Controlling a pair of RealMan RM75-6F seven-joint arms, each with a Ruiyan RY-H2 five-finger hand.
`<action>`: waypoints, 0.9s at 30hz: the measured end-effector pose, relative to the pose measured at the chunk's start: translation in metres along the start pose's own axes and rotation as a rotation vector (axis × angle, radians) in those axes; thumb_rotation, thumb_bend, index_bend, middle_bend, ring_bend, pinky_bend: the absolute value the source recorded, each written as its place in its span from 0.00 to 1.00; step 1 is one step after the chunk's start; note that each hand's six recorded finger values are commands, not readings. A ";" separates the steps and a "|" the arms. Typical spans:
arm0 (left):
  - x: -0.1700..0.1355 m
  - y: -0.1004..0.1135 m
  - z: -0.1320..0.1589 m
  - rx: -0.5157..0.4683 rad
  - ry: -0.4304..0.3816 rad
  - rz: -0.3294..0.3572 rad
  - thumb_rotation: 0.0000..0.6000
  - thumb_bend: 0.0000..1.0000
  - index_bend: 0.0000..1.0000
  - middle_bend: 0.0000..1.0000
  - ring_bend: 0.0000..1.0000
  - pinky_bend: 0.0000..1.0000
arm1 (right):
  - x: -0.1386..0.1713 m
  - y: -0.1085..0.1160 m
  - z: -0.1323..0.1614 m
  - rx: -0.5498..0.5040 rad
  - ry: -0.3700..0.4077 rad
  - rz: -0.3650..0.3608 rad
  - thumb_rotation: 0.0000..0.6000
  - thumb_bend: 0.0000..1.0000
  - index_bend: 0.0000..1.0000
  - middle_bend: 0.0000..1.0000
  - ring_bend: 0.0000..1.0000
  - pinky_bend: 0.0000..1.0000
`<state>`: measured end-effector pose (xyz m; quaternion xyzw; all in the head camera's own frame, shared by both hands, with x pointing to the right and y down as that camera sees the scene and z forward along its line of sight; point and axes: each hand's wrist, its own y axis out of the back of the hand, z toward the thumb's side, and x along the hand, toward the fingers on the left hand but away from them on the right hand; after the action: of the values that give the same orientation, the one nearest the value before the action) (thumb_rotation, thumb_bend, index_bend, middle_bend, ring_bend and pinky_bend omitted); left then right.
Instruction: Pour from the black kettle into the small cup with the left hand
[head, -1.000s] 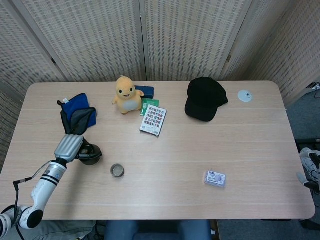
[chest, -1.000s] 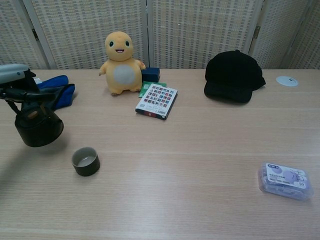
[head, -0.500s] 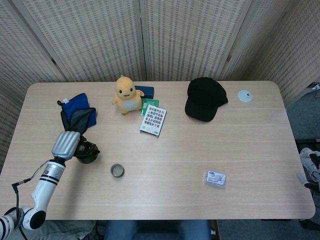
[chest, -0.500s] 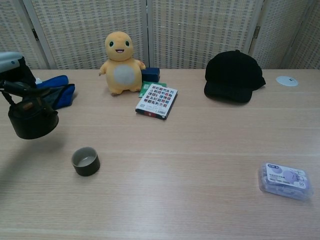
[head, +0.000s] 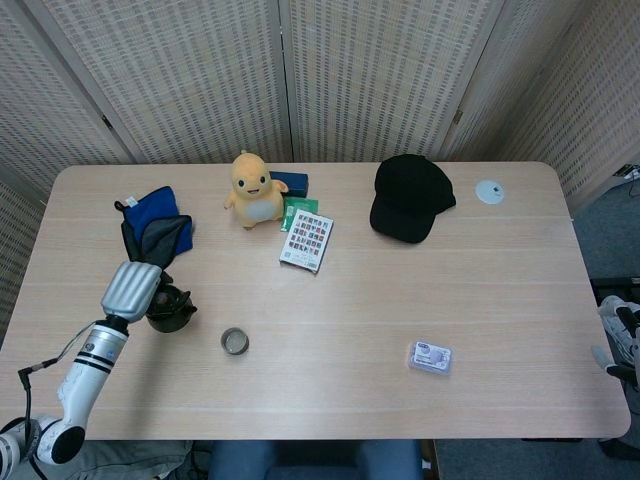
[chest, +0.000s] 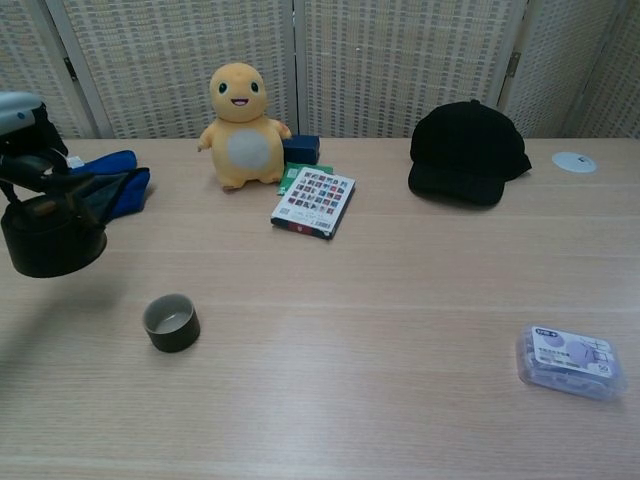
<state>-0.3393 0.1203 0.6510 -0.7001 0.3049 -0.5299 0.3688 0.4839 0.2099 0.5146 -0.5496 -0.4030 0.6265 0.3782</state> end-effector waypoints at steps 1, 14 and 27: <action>-0.001 0.001 0.001 0.004 -0.004 0.003 0.58 0.33 1.00 1.00 0.96 0.41 | 0.000 0.000 0.000 0.000 0.000 0.001 1.00 0.17 0.38 0.38 0.31 0.38; -0.008 0.004 0.018 0.029 -0.057 0.013 0.58 0.33 1.00 1.00 0.96 0.47 | 0.003 0.000 -0.002 -0.002 -0.007 0.000 1.00 0.17 0.38 0.38 0.31 0.38; -0.009 -0.005 0.045 0.052 -0.123 -0.003 0.56 0.33 1.00 1.00 0.96 0.47 | 0.003 0.002 -0.003 -0.002 0.002 -0.004 1.00 0.17 0.38 0.38 0.31 0.38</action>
<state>-0.2977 0.1391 0.6425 -0.7221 0.2667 -0.4940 0.4041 0.4867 0.2120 0.5119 -0.5498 -0.4046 0.6246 0.3793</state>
